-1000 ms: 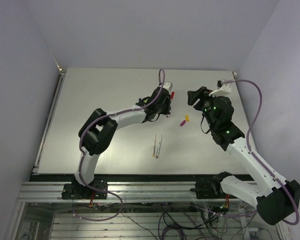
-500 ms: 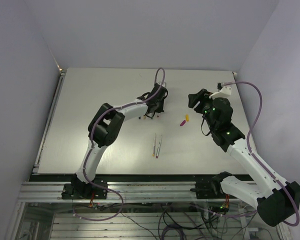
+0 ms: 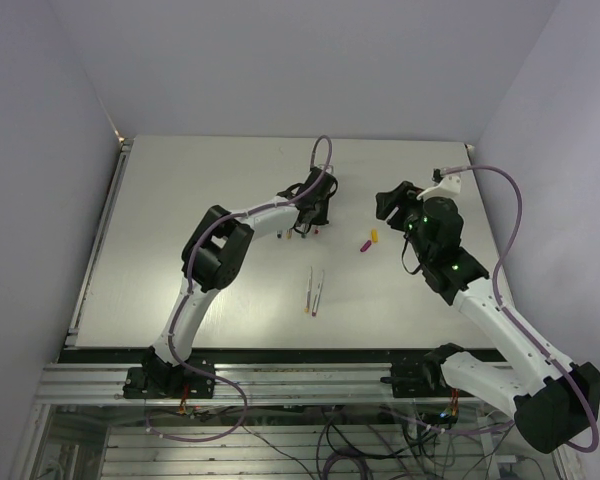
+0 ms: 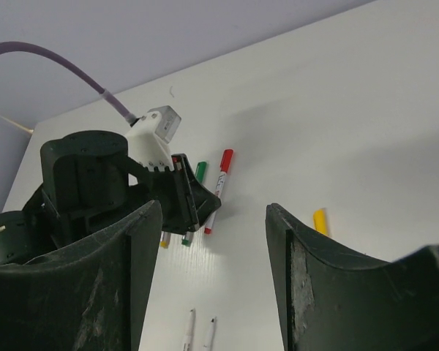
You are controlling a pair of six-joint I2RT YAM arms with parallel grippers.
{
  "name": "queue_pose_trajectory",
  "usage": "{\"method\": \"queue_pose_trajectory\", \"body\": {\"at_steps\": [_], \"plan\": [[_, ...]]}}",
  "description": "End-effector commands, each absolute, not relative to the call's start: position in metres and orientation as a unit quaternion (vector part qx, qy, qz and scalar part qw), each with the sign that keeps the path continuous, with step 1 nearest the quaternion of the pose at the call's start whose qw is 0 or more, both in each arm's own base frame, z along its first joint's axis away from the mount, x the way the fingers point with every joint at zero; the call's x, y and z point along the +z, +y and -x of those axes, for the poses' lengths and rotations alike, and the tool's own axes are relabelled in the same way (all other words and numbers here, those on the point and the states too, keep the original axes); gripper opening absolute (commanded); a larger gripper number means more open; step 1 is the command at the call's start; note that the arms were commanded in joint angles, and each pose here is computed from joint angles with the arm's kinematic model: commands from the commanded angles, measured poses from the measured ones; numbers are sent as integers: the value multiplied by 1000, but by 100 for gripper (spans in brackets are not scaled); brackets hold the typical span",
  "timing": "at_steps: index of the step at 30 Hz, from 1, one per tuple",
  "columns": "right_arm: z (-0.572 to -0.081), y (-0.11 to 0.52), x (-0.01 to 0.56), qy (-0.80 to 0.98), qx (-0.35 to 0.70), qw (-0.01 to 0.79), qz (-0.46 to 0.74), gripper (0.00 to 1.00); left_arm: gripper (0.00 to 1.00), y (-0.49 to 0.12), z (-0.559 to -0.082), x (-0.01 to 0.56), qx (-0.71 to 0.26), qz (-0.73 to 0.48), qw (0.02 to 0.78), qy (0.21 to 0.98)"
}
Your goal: Insert the pens into the pen caps
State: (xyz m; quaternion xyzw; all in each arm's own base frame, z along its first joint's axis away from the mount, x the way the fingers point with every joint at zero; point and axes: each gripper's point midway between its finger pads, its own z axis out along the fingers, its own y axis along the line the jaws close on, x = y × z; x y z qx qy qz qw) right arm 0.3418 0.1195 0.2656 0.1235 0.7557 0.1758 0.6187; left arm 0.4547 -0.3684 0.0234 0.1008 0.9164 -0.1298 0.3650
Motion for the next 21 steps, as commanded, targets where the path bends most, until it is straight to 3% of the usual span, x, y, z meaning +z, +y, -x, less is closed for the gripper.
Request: {"method": "queue_pose_trajectory", "body": {"at_steps": [1,10,16,21], "plan": [[-340,118,261,757,176,616,-130,58,32,-365,-455,15,-128,-92,351,923],[-340,118,261,756,176,617,-127,58,51,-369,-460,38,-139,-86,370,915],[-340,114,268,748,167,630,-125,59,57,-371,-462,75,-157,-82,394,902],[-342,106,271,736,164,637,-160,69,57,-372,-453,108,-187,-82,411,888]]}}
